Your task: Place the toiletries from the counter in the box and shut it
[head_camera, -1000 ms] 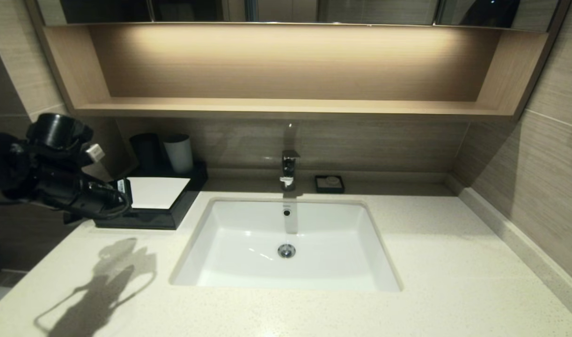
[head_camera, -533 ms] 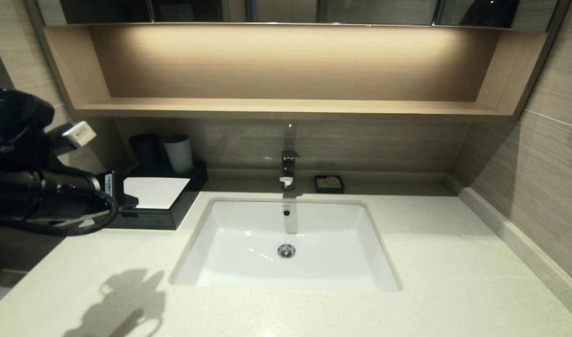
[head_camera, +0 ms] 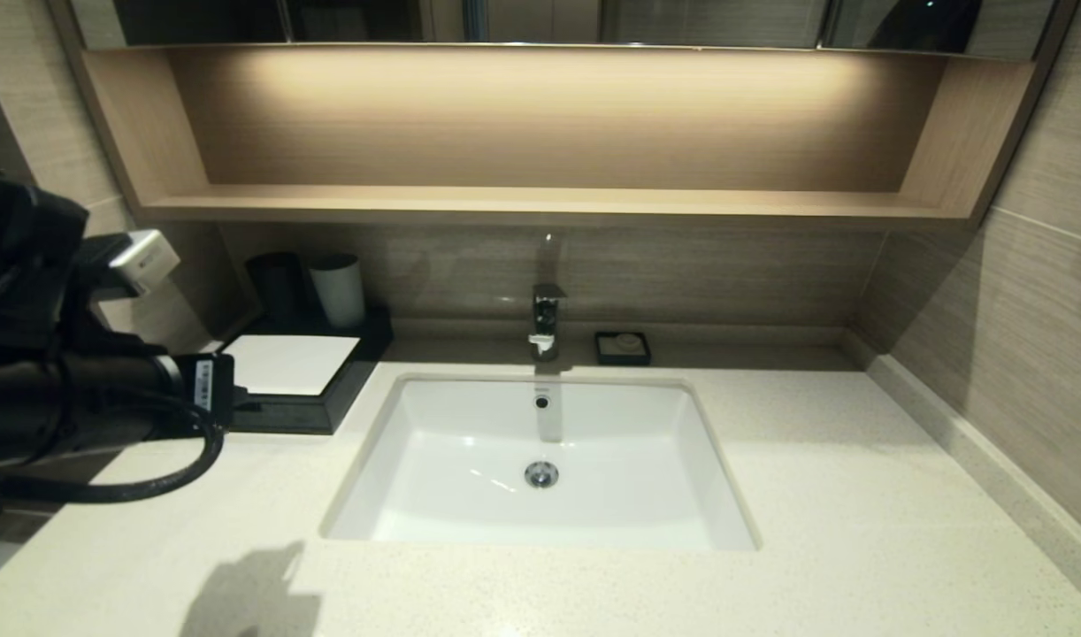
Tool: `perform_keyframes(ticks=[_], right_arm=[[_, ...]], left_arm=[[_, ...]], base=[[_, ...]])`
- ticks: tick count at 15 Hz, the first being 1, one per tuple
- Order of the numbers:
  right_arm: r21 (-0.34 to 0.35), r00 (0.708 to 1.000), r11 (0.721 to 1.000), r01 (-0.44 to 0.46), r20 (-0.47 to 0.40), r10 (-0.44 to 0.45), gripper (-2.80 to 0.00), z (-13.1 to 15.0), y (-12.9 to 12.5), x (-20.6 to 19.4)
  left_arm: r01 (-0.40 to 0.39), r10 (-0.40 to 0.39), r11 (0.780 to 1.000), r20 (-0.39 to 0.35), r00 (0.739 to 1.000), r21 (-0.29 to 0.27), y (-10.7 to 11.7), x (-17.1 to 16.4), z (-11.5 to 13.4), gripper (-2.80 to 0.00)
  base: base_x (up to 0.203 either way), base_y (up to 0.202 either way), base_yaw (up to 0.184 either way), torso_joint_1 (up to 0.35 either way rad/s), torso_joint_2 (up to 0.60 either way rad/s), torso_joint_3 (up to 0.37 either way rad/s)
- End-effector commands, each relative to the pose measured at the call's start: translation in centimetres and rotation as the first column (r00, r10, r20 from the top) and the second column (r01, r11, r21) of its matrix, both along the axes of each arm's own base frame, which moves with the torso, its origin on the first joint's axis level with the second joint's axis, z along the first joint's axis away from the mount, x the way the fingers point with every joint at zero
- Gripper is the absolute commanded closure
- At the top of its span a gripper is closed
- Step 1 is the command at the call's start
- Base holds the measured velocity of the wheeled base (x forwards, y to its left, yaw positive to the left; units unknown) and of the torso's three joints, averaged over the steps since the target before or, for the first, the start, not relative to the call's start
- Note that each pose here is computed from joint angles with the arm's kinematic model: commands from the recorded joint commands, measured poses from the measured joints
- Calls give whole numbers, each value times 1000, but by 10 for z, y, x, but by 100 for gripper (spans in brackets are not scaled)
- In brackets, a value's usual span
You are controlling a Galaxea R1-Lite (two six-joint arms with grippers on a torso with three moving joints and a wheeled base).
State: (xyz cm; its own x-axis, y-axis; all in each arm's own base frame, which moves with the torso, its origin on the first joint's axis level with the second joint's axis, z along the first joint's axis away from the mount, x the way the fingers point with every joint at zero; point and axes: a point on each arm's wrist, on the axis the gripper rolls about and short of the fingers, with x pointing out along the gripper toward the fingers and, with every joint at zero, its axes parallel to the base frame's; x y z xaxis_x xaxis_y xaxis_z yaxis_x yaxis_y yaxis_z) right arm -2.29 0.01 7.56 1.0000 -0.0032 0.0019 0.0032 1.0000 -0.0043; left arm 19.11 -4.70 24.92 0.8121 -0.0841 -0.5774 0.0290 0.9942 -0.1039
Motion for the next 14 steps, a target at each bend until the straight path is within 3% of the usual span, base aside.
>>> perform_keyframes(ticks=[1,4,8,14], right_arm=[[0,1000,1000,-2,-1,2,0,0,0,0],[0,1000,1000,-2,-2,2,0,0,0,0],[0,1000,1000,-2,-2,2,0,0,0,0],[0,1000,1000,0,-2,0,0,0,0,0]], left_arm=[[3,-4,1000,31,1000,26,4,-15,2,0],[-5,2,999,75,997,39,8,-22,-5,0],[-100,88,993,188,978,56,17,-39,-8,0],[-120,95,989,256,962,85,30,-86,-21,0]], base=[[0,0,0,0,0,0],[0,0,0,0,0,0],[0,0,0,0,0,0],[0,0,0,0,0,0]])
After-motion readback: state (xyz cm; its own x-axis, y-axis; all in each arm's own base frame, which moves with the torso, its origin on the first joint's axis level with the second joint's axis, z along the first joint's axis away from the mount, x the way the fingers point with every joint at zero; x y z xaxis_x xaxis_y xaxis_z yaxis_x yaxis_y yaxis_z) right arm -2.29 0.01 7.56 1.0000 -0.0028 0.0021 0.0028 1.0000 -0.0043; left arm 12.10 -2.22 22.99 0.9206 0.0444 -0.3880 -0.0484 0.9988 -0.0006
